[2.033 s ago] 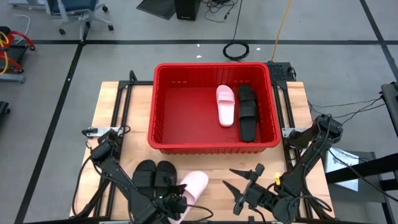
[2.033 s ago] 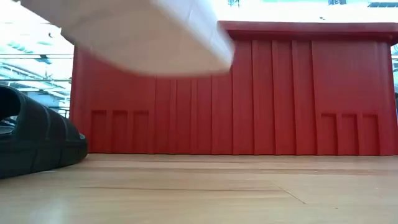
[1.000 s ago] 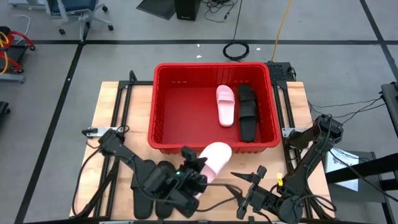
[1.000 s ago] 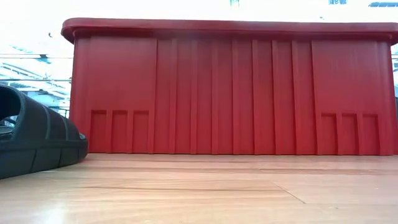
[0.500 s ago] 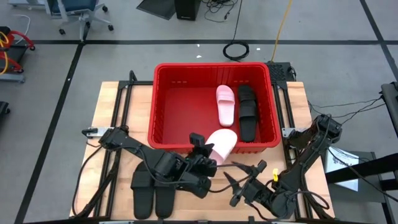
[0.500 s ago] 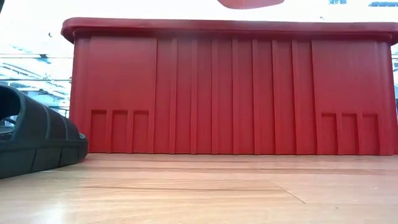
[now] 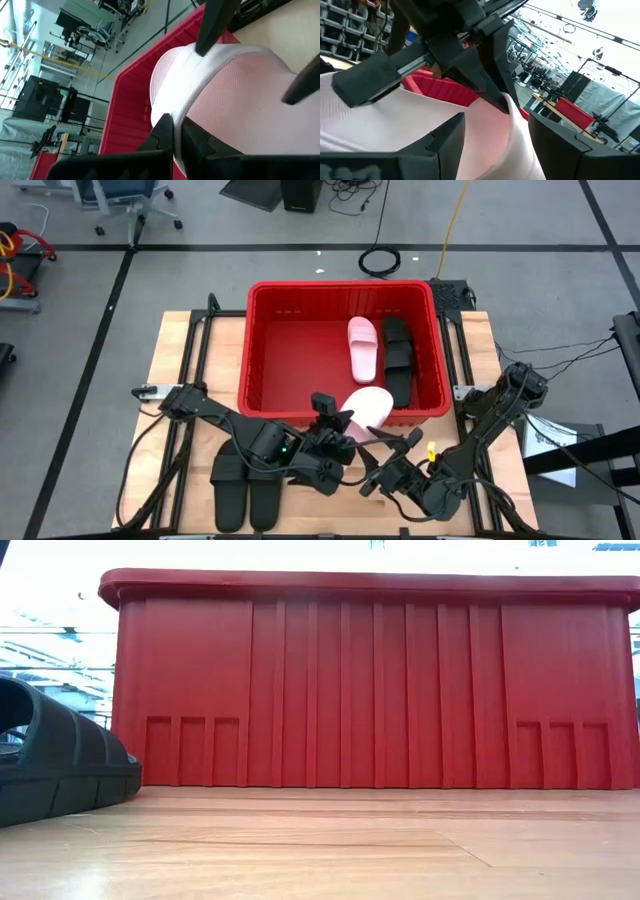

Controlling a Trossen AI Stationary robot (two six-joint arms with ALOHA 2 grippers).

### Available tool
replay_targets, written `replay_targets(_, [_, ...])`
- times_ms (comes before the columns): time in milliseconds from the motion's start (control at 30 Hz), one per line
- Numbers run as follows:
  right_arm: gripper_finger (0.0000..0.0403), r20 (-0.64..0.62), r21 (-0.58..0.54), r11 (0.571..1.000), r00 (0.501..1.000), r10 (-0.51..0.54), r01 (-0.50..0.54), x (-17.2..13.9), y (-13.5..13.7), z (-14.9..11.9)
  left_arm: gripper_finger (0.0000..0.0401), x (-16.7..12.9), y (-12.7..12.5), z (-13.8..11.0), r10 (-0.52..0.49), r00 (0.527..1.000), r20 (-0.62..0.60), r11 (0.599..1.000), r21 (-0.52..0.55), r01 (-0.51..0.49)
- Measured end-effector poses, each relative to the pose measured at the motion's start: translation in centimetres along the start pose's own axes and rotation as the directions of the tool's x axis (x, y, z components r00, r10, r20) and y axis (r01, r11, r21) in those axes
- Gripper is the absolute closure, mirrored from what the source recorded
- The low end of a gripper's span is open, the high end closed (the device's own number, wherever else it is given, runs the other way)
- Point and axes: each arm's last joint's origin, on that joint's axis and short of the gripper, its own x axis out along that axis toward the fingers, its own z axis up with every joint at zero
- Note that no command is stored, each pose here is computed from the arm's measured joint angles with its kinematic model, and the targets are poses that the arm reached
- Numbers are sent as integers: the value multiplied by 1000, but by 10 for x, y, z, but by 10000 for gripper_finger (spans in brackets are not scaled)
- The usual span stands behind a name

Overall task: Pick and place slides into bin
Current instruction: Put the pink slide into the red organizer bin

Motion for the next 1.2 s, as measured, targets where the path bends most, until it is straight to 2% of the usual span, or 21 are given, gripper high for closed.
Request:
replay_targets(567, [202,-26,-63,997,999,-46,44,21,1,-9,391,-31,-19,4,2,999,53,1000,1,-2])
replay_targets(667, [224,-26,-73,996,999,-47,45,21,1,-8,391,-34,-20,4,-6,998,59,999,-31,8])
replay_targets(867, [297,-27,-82,996,998,-49,46,20,1,-9,391,-36,-22,5,-53,996,69,995,-77,58])
replay_targets(1033, [351,-27,-105,993,998,-49,45,20,1,-9,391,-36,-22,5,-63,995,71,994,-85,69])
replay_targets(1200, [388,-24,-117,992,999,-43,40,18,1,-9,391,-36,-23,5,-78,994,76,992,-91,85])
